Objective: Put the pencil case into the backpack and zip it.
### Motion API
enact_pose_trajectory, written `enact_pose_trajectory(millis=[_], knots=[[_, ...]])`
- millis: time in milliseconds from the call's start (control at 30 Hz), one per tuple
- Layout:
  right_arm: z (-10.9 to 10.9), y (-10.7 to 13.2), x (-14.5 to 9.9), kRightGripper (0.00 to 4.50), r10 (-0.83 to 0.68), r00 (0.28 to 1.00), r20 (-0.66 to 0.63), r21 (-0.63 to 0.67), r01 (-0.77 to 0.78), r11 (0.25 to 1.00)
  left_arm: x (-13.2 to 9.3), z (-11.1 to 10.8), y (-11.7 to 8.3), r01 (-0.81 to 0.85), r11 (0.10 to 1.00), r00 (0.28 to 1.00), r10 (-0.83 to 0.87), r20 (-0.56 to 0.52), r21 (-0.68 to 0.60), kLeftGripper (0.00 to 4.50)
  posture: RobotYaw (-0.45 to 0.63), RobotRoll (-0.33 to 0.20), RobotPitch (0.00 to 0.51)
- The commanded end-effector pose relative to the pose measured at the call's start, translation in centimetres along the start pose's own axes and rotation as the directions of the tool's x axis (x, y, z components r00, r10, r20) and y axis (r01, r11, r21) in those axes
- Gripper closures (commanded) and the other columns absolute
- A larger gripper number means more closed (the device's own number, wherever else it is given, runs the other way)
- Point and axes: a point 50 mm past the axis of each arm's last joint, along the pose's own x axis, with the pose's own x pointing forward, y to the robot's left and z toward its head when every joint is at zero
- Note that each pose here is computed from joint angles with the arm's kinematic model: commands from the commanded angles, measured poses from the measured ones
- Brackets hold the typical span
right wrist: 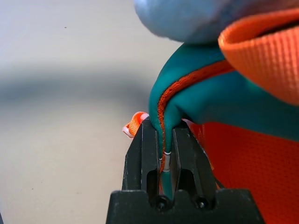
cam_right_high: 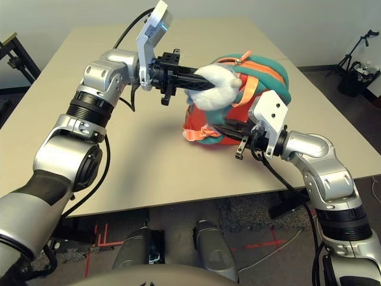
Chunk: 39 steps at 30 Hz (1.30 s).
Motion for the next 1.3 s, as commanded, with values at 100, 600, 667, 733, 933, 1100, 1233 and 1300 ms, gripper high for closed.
enact_pose_trajectory(millis=[100, 600, 667, 733, 933, 1100, 1233, 1300], knots=[[0.5, 0.3, 0.2, 4.47, 0.023, 0.999, 0.027, 0.007, -0.023, 1.000, -1.5, 1.2, 0.0, -0.015, 1.000, 1.000, 0.015, 0.011, 0.010, 4.48, -0.28, 0.000, 0.035], [0.8, 0.3, -0.4, 4.47, -0.002, 1.000, 0.018, 0.001, 0.002, 1.000, -5.0, 1.2, 0.7, -0.155, 0.988, 0.988, 0.155, 0.008, 0.001, 4.48, -0.28, 0.000, 0.034], [0.7, 0.0, -0.7, 4.47, -0.028, 1.000, 0.004, -0.001, 0.028, 1.000, -5.3, 1.0, 0.7, -0.163, 0.987, 0.987, 0.163, 0.004, -0.005, 4.48, -0.29, 0.000, 0.032], [0.5, -0.3, -1.0, 4.47, -0.050, 0.999, -0.009, -0.005, 0.050, 0.999, -5.5, 0.7, 0.7, -0.166, 0.986, 0.986, 0.166, 0.001, -0.013, 4.48, -0.29, 0.000, 0.031], [-0.1, -0.7, -2.0, 4.47, -0.102, 0.994, -0.039, 0.000, 0.102, 0.995, -6.4, 0.0, 0.6, -0.182, 0.983, 0.983, 0.182, -0.009, -0.039, 4.48, -0.29, 0.000, 0.029], [-0.5, -1.3, -2.6, 4.47, -0.155, 0.986, -0.057, 0.011, 0.156, 0.988, -7.1, -0.7, 0.4, -0.204, 0.977, 0.979, 0.203, -0.015, -0.062, 4.48, -0.30, 0.000, 0.028], [-0.7, -2.0, -3.4, 4.47, -0.208, 0.976, -0.060, 0.012, 0.210, 0.978, -7.8, -1.5, 0.2, -0.218, 0.972, 0.976, 0.217, -0.019, -0.089, 4.48, -0.30, 0.000, 0.027], [-0.8, -2.2, -3.7, 4.47, -0.224, 0.973, -0.063, 0.009, 0.225, 0.974, -8.0, -1.8, 0.1, -0.227, 0.969, 0.974, 0.227, -0.015, -0.101, 4.48, -0.30, 0.000, 0.026]])
